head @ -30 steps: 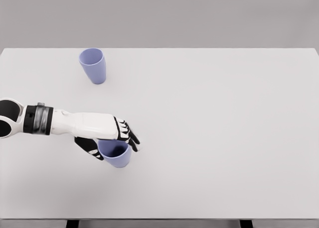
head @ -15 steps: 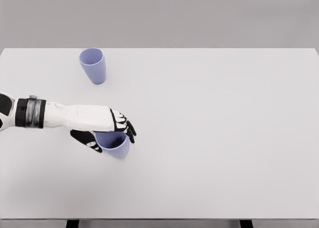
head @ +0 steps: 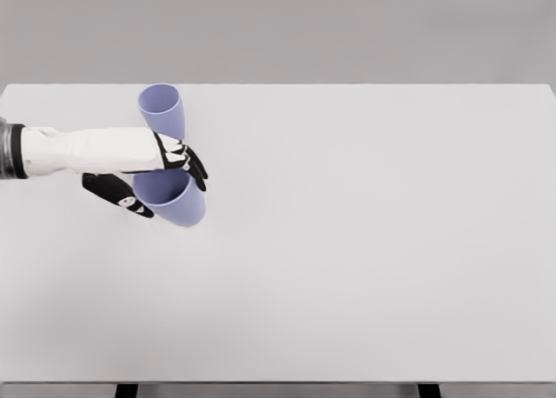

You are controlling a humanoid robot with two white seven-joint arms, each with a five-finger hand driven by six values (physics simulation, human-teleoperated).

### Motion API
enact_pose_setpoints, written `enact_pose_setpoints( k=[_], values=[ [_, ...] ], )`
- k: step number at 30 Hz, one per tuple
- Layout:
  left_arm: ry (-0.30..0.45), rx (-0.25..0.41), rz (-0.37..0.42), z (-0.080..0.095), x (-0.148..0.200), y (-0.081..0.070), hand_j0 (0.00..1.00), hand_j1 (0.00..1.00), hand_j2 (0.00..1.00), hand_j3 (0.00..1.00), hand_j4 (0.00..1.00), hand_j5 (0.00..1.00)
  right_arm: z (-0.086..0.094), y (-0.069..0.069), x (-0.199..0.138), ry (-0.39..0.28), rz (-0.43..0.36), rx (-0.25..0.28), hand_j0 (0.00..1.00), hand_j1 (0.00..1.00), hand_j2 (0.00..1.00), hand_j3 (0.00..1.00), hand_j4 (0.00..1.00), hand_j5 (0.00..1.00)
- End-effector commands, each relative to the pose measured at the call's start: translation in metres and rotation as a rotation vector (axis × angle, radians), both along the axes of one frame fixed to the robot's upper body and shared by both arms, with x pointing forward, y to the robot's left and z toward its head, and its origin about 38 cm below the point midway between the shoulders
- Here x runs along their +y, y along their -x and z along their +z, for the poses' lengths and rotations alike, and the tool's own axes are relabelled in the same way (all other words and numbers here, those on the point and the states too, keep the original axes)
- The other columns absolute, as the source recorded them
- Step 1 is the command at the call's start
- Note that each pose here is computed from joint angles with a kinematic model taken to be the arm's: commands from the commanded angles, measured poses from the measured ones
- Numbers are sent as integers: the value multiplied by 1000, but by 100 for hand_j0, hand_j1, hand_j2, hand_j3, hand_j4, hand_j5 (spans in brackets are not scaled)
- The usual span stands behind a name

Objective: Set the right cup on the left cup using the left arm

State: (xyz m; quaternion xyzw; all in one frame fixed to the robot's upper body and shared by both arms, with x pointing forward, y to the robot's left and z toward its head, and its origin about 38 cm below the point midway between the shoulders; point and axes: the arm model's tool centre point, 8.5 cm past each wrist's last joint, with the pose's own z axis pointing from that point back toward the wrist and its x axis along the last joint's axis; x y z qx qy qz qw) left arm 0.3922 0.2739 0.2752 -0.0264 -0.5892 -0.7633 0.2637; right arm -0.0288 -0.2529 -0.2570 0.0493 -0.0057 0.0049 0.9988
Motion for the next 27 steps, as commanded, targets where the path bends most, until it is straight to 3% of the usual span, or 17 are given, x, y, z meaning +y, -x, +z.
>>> enact_pose_setpoints(
  k=[1, 6, 14, 19, 27],
  values=[
    [-6, 10, 28, -3, 7, -5, 50, 50, 50, 50, 50, 50, 0, 0, 0, 0, 0, 0, 100, 100, 100, 100, 100, 100],
    [-20, -29, 70, 13, 14, -18, 50, 50, 50, 50, 50, 50, 0, 0, 0, 0, 0, 0, 100, 100, 100, 100, 100, 100],
    [-72, -43, 129, 20, 22, -49, 50, 50, 50, 50, 50, 50, 0, 0, 0, -1, 0, 0, 100, 100, 100, 100, 100, 100],
    [-63, -39, 155, 20, 20, -66, 50, 50, 50, 50, 50, 50, 0, 0, 0, 0, 0, 0, 100, 100, 100, 100, 100, 100],
    [-79, -82, 189, 46, 27, -80, 50, 50, 50, 50, 50, 50, 0, 0, 0, 0, 0, 0, 100, 100, 100, 100, 100, 100]
  ],
)
